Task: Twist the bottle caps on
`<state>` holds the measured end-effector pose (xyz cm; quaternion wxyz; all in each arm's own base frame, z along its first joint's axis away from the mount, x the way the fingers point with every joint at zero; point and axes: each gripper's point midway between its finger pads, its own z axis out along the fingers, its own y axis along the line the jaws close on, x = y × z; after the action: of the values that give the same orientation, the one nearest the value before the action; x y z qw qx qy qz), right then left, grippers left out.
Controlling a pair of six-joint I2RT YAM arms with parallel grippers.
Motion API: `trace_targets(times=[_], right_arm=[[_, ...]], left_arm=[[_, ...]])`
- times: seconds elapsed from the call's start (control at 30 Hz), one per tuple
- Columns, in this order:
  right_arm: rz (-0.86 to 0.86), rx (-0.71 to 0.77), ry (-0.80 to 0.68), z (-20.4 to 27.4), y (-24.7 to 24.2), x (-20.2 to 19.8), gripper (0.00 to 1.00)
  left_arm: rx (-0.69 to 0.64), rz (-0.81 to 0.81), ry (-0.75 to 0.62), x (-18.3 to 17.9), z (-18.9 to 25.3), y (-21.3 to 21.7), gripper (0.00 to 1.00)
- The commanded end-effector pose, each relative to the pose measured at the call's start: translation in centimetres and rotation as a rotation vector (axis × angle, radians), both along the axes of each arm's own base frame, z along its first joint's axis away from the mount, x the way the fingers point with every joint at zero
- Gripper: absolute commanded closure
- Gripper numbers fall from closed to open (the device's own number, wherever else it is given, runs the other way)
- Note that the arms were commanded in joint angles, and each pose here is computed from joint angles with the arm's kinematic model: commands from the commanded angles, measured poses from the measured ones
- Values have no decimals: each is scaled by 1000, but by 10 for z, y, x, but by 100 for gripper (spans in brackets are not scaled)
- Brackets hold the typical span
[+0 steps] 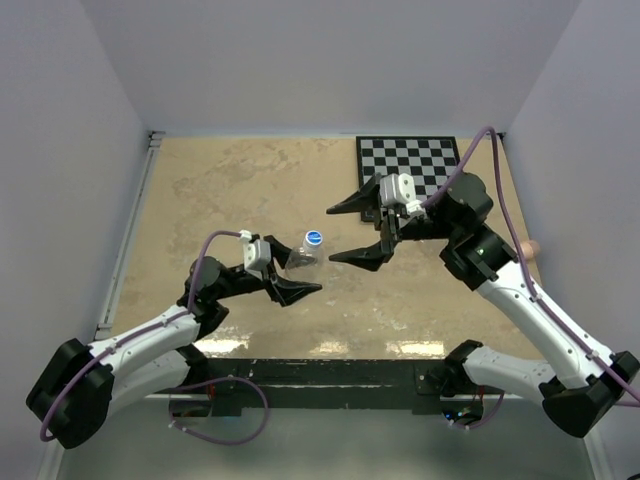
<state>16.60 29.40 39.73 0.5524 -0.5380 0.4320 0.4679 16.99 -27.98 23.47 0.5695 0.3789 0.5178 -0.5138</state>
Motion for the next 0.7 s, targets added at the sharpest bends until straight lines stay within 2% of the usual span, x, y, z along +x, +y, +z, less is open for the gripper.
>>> trace_targets(times=[0.0,0.13,0.67], right_arm=[[67,9,-31,-1,5,-4,18],[101,15,-28,2,6,-8,25],[176,-11,27,-7,10,-14,41]], left_arm=[[-38,-59,-126,-6,31,-4,100],[-27,-78,-139,-8,31,-6,100],[3,-134,-149,-10,32,-12,100]])
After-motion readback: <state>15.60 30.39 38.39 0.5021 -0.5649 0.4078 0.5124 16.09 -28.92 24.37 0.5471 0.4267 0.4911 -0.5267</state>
